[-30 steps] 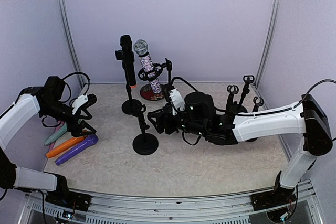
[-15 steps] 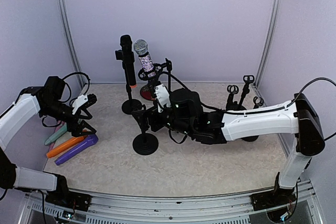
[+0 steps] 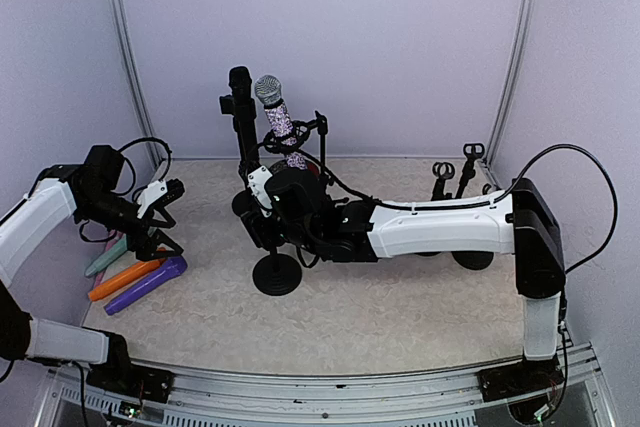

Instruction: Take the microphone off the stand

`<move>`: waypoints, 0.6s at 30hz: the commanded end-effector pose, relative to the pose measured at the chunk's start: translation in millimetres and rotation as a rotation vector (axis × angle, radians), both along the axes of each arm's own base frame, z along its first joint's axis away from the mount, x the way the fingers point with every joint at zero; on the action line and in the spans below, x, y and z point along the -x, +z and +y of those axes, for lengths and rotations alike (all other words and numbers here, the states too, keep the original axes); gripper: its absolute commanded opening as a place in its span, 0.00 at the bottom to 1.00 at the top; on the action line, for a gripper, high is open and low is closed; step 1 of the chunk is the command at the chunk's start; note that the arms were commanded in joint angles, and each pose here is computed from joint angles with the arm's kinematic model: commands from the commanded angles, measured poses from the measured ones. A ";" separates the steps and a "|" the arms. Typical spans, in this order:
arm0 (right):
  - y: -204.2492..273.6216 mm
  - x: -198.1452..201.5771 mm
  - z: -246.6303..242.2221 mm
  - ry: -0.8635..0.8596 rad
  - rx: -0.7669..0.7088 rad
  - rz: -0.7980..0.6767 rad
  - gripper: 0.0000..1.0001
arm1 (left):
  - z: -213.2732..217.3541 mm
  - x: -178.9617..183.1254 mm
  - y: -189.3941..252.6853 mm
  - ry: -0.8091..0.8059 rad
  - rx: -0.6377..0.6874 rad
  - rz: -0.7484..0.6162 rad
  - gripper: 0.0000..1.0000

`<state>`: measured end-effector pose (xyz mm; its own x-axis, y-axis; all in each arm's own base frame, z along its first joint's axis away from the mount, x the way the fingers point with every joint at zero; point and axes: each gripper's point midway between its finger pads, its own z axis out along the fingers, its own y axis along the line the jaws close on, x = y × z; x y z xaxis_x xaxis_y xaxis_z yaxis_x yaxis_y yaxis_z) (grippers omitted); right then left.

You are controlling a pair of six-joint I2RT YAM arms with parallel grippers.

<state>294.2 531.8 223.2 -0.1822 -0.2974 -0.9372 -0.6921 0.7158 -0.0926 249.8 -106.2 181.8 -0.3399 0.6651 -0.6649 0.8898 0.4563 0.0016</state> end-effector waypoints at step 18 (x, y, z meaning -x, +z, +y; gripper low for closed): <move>34.2 -20.2 -150.0 -0.086 0.087 0.040 0.19 | -0.6 -2.1 16.7 -0.010 -0.002 -0.044 0.87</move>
